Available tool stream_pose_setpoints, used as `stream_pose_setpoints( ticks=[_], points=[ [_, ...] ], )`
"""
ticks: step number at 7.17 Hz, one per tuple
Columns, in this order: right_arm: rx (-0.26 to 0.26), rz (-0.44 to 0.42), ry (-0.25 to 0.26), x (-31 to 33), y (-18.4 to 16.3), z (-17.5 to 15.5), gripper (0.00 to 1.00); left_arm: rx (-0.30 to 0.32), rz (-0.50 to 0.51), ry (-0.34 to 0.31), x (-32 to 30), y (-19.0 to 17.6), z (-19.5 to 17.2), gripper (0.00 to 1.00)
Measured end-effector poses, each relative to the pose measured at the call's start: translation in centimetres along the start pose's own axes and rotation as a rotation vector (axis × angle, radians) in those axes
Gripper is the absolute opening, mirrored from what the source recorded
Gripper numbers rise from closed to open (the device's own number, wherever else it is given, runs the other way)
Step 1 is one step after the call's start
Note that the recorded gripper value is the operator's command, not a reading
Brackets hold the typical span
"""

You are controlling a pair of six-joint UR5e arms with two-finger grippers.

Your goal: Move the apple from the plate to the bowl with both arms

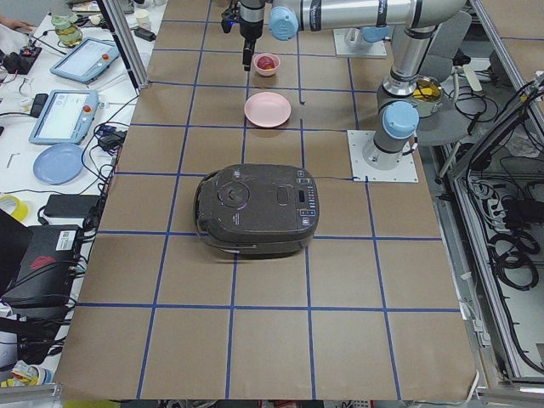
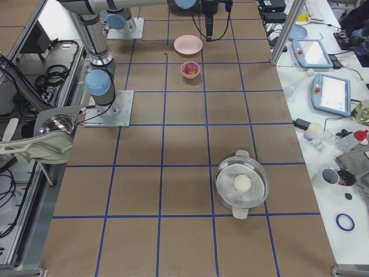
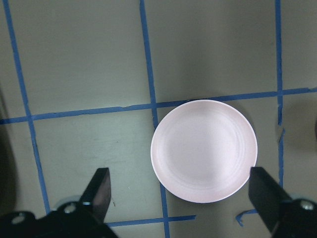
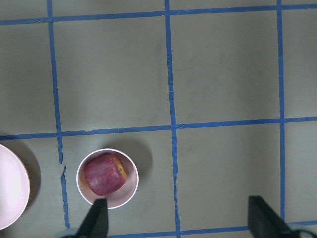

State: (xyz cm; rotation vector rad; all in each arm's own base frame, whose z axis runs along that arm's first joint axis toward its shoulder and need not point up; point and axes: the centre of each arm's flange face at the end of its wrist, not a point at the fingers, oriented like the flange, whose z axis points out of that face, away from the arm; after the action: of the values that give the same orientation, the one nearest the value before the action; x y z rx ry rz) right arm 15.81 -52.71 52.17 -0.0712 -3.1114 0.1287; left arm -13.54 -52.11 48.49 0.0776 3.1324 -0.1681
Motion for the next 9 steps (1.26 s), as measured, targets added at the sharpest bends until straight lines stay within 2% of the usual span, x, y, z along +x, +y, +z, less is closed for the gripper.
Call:
stream_pose_setpoints(
  ticks=[3,9],
  points=[
    [0.000,0.000,-0.001,-0.01,0.01,0.01,1.00,-0.016,-0.020,0.000,-0.32,-0.62,-1.07,1.00],
    [-0.002,0.000,-0.003,-0.04,0.00,0.07,1.00,-0.030,-0.018,0.009,-0.08,-0.48,-0.64,1.00]
  ],
)
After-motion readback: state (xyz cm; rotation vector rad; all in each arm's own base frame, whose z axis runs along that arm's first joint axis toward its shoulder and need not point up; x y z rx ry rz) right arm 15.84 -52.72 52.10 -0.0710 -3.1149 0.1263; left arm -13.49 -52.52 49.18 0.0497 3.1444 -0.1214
